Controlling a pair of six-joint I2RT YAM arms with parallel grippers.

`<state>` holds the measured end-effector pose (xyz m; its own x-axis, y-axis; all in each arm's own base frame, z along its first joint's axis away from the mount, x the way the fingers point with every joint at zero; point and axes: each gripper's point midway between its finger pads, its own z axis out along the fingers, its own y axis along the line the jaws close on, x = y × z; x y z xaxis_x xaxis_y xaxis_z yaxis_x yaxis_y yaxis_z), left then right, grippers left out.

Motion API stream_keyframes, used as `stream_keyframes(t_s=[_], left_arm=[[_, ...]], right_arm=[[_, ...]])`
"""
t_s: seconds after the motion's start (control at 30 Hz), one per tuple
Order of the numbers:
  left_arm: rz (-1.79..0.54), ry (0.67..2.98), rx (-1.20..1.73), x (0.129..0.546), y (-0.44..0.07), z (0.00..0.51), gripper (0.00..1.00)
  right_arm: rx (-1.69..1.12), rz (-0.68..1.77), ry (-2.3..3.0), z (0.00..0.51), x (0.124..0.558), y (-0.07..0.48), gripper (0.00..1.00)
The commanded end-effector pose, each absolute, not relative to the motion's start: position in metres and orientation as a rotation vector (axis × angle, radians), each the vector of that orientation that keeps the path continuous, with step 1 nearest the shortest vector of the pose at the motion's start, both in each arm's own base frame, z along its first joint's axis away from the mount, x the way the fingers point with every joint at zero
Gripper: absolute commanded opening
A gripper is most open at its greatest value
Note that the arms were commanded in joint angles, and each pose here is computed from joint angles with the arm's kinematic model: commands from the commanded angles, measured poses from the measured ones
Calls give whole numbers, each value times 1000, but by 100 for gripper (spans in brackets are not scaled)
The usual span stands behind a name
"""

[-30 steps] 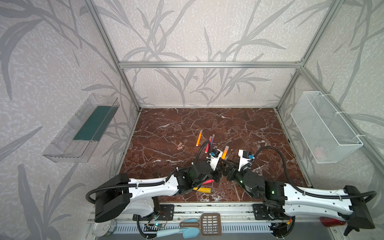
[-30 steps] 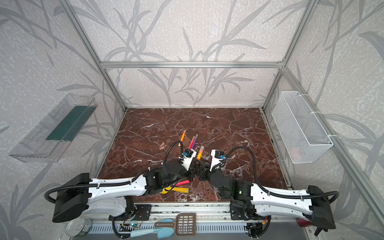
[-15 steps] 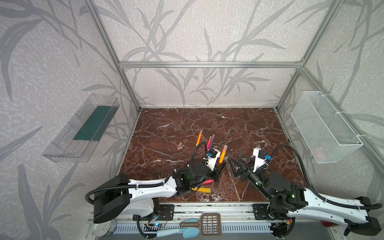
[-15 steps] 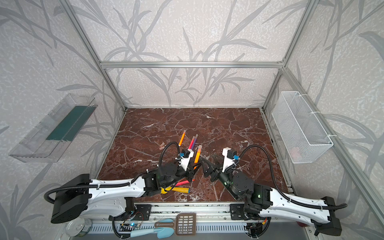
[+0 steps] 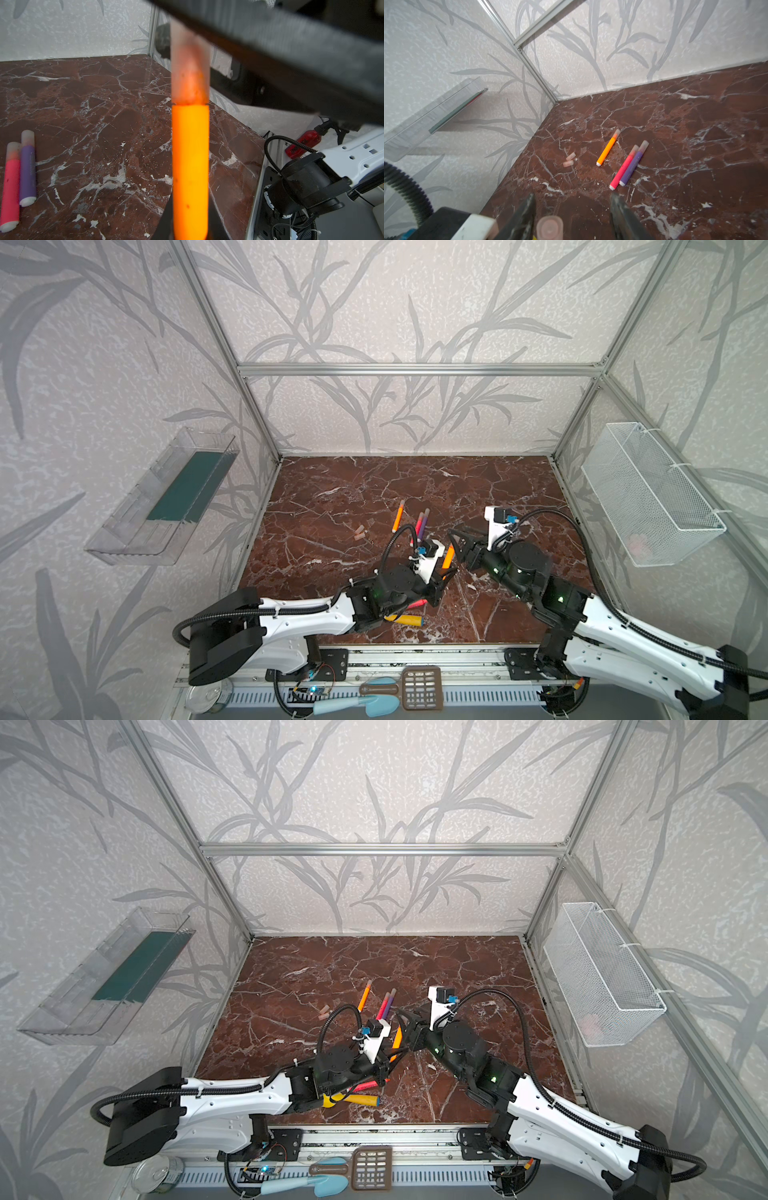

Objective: Insert the pens into the pen caps
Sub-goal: 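Open the right gripper to release the cap on the marker, then carry the capped marker away with the left gripper while the right gripper withdraws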

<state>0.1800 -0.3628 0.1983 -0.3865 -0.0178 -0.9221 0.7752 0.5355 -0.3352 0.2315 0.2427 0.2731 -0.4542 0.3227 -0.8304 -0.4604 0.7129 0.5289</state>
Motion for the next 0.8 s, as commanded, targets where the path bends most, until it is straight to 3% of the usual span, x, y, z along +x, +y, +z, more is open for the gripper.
stream_keyframes(t_s=[0.0,0.17,0.23,0.4,0.77], left_arm=[[-990,1742,642,180,-366,202,0],[-988,1742,644,179,-365,202,0],[-986,1741,644,179,-364,201,0],[-980,1747,643,180,-364,200,0],[-970,1753,640,180,-361,196,0]], right_arm=[[-140,987,1805,294,227,254,50],[-136,978,1807,295,229,253,35],[-142,979,1806,294,228,253,36],[-144,996,1792,300,227,253,52],[-144,1010,1785,304,226,255,43]])
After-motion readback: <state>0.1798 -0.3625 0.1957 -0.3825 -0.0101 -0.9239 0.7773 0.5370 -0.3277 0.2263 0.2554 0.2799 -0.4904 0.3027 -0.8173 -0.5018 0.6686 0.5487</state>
